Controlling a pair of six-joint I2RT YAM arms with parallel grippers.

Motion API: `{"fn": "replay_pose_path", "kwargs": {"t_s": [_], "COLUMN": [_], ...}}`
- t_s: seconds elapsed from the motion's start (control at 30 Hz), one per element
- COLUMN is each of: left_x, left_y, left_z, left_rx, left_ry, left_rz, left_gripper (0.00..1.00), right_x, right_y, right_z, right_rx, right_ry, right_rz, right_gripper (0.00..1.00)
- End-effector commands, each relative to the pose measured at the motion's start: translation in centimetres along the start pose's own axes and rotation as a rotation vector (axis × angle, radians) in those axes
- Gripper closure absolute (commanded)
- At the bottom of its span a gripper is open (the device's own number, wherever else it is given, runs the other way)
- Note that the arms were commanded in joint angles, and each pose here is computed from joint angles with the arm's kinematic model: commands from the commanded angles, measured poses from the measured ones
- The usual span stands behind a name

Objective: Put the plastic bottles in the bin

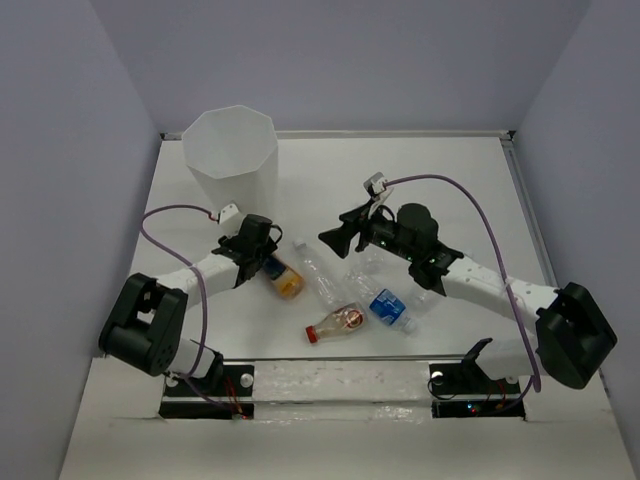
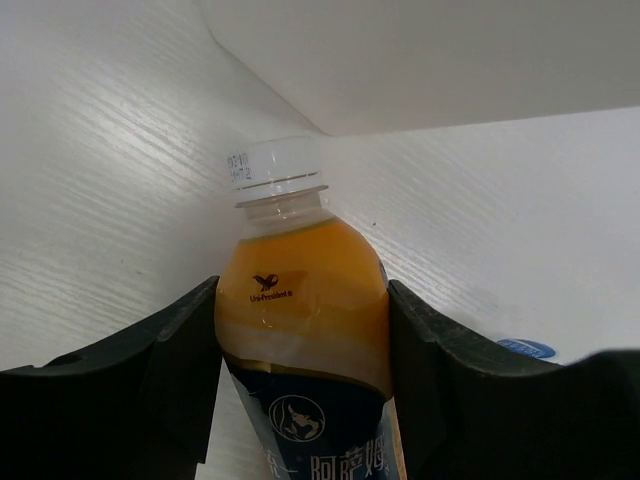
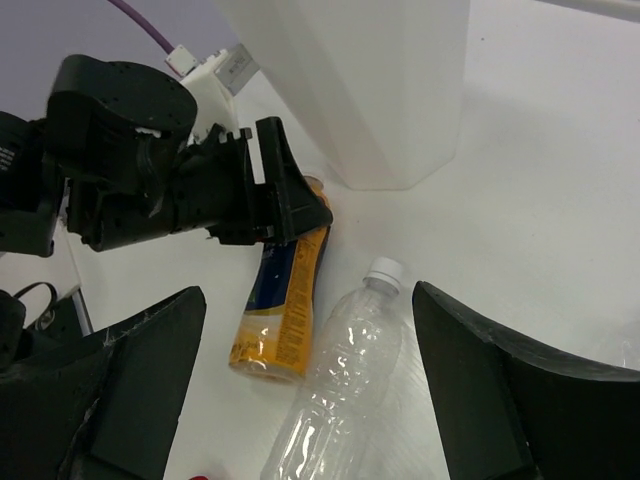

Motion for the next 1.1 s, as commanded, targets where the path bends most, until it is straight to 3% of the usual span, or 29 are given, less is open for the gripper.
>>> {"fn": "replay_pose_path", "kwargs": {"t_s": [0.0,0.13,0.3,0.37,0.63,0.87,1.07], "left_x": [1.7,4.8,10.4,14.0,25.8,26.3,22.8], "left_y": [0.6,1.3,2.3,2.5,3.6,1.2,-0.7], "left_z": [-1.9,-3.7,-6.8,-9.8,-22.6,-30.8,-35.2], "left_rx": [0.058,0.057,0.023,0.061,0.108,0.061,-0.047], "left_ry": [-0.109,-0.159,-0.232,-0.33,-0.719,-0.932,-0.966], "left_rz": [-0.002,0.047,0.139,0.204,0.192,-0.05,-0.381], "left_gripper": [0.5,0.58,0.64,0.64,0.65,0.64,0.62], "right_x": [-1.0,-2.6,-3.6,-3.7,-5.0,-4.8,-5.0], "right_y": [-0.4,-1.5,-2.3,-2.6,-2.0,-0.8,-0.7], "right_z": [-0.1,1.1,1.4,1.5,3.0,3.2,3.6], "right_rx": [-0.007,-0.041,-0.083,-0.095,-0.089,-0.084,-0.079], "right_ry": [0.025,0.126,0.15,0.152,0.223,0.227,0.244], "right_rz": [0.033,0.093,0.154,0.189,0.23,0.211,0.214], "right_gripper": [0.11,0.11,0.12,0.12,0.12,0.12,0.12]}}
Point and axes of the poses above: each gripper's point midway between its finger pads, its own x axis back along the fingers, its own y axis along the line the jaws close on, z = x × y, the point moved 8 cm from there along x, back along the fingers, and after that the axes turned 13 degrees about -x, right-handed, at the moved point
